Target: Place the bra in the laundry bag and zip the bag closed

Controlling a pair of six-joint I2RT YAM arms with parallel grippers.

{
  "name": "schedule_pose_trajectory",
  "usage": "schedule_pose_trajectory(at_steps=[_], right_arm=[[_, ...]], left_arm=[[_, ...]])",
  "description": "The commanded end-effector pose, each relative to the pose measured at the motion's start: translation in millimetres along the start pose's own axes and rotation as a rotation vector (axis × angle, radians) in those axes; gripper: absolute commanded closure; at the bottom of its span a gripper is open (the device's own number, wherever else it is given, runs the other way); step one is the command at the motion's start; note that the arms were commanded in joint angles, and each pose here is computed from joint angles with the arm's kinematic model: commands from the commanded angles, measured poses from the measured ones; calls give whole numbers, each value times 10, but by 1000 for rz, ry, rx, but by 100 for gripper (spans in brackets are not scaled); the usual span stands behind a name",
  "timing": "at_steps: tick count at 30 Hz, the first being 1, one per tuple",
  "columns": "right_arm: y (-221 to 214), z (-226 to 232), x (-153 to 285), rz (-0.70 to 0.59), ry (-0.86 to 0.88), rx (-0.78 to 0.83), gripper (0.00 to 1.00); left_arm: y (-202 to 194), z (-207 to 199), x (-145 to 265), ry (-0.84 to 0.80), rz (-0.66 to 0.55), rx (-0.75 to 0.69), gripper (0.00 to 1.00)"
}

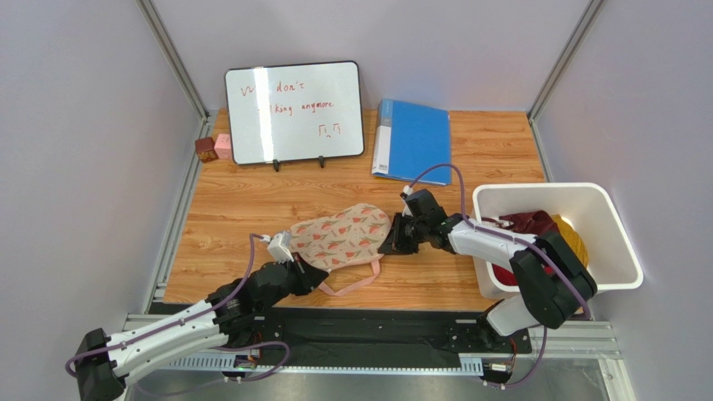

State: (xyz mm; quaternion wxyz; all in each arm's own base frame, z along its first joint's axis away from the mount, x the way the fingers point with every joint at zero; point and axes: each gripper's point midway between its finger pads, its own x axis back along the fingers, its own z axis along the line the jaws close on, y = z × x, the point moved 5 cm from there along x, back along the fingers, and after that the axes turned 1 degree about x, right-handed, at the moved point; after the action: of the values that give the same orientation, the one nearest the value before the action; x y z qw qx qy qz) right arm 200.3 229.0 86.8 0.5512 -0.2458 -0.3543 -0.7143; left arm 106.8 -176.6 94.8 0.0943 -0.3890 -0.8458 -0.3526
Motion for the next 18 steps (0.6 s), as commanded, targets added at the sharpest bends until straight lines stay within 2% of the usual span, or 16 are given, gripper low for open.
schedule_pose_trajectory(at_steps=[1,3,6,7,10,16,18], right_arm=[[259,127,-61,-14,2,103,100],[274,135,-91,3,-2,105,99],[322,186,-51,8,-15,120,80],[301,161,-27,23,-36,123,65],[265,126,68,34,-90,134,45],[27,120,262,20,-85,129,32],[-109,165,275,28,-49,111,31]], left_arm=[[-7,-93,21,-38,37,-74,100],[4,-158,-11,-52,40,-76,100],[-2,-246,-66,-73,55,-77,100],[-17,-250,-77,-70,67,-81,100],[-4,-340,-145,-88,67,-82,100],[4,-509,-247,-133,78,-79,100],[-8,-542,-279,-144,86,-76,100]])
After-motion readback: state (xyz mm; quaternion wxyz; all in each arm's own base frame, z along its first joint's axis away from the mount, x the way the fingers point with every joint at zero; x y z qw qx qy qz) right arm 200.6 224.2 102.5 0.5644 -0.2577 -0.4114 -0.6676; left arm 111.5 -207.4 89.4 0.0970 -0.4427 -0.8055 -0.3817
